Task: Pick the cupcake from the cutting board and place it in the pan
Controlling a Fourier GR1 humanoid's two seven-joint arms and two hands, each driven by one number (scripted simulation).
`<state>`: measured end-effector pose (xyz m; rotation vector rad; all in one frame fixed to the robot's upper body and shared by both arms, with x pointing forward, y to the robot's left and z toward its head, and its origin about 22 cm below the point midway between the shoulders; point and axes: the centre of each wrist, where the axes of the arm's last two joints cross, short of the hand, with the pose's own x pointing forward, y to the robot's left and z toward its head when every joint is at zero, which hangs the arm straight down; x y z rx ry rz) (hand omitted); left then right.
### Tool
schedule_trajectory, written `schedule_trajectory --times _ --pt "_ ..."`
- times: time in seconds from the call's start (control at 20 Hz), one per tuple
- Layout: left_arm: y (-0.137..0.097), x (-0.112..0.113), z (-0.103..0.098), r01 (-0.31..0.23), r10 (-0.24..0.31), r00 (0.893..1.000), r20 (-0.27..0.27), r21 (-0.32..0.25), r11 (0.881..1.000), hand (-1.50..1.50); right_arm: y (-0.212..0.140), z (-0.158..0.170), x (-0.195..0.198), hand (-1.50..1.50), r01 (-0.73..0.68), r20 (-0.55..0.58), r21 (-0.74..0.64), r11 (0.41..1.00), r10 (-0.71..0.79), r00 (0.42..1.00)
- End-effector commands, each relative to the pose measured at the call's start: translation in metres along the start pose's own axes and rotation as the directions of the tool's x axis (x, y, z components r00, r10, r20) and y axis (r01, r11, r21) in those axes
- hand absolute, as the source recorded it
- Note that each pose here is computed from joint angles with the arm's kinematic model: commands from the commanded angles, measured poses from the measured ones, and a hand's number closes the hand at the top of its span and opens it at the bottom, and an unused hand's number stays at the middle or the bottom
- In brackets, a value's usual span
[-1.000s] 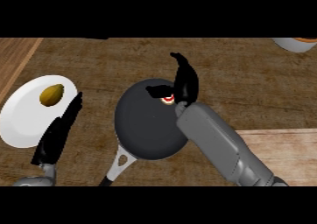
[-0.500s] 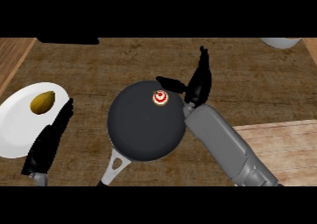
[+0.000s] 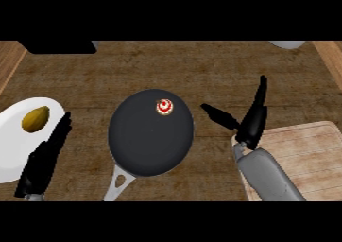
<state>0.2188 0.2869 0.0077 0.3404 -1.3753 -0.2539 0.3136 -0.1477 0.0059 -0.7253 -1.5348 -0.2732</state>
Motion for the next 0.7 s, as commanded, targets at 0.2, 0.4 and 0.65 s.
schedule_trajectory --times 0.2,0.4,0.65 --pt "-0.011 -0.007 -0.008 0.006 -0.006 1.0 -0.001 0.028 1.0 0.0 -0.112 0.024 -0.028 -1.5 -0.029 0.032 -0.012 1.0 0.029 0.999" --pt "-0.015 -0.002 0.011 -0.012 0.012 1.0 0.007 0.015 1.0 0.0 -0.163 0.02 -0.032 -1.5 -0.04 0.044 -0.007 0.999 0.04 0.998" --pt "-0.01 0.009 -0.011 -0.003 0.003 1.0 0.012 0.012 1.0 0.0 -0.197 0.03 -0.027 -1.5 -0.042 0.047 0.02 0.999 0.041 0.998"
